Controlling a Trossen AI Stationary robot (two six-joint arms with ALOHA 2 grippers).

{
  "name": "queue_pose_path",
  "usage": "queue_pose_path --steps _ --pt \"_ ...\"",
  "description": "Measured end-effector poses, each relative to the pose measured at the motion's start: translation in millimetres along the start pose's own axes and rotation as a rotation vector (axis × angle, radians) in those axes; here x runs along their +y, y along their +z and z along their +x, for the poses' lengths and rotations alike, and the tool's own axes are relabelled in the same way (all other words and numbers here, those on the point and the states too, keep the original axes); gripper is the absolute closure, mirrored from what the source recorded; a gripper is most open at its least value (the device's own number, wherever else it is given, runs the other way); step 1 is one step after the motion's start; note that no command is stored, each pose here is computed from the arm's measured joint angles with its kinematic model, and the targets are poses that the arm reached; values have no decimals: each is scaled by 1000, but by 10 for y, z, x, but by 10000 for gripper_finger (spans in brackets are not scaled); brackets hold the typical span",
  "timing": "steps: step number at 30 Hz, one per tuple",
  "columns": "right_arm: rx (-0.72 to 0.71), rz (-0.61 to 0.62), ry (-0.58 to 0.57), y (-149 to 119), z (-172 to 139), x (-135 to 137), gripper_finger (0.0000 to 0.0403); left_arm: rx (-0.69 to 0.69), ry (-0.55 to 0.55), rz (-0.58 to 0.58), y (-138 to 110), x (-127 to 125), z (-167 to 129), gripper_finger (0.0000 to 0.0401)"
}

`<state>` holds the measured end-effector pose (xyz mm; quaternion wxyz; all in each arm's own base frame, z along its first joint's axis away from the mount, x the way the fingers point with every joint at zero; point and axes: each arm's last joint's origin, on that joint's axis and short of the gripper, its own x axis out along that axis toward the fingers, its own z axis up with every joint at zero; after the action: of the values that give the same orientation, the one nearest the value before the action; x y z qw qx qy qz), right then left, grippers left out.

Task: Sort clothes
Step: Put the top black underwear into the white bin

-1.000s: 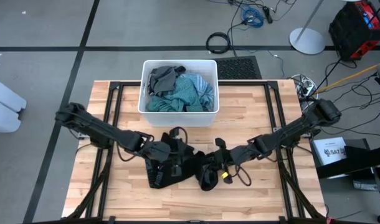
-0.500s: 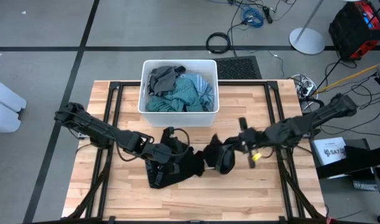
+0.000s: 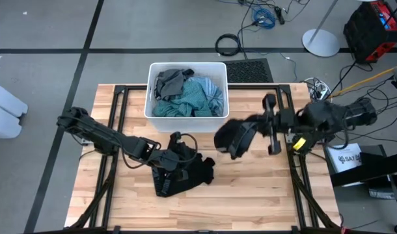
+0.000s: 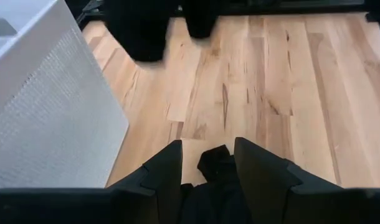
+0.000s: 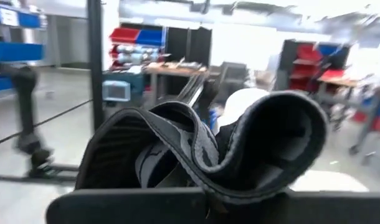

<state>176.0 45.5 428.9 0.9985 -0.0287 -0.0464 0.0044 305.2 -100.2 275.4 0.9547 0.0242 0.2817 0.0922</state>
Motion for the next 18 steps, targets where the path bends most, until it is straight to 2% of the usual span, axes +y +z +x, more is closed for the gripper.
queue_pose_path --steps 6,11,14,18 --pt "-1 -105 -149 519 200 -301 403 -10 -4 -36 -134 -23 93 244" --pt "-6 -131 -164 821 480 -713 402 -30 -35 -41 -176 -60 139 244" --pt "23 -107 -160 877 693 -1011 402 -33 -47 -36 -180 -83 145 244" --pt "86 -57 -145 773 1016 -1431 402 -36 -50 -23 -176 -86 144 244"
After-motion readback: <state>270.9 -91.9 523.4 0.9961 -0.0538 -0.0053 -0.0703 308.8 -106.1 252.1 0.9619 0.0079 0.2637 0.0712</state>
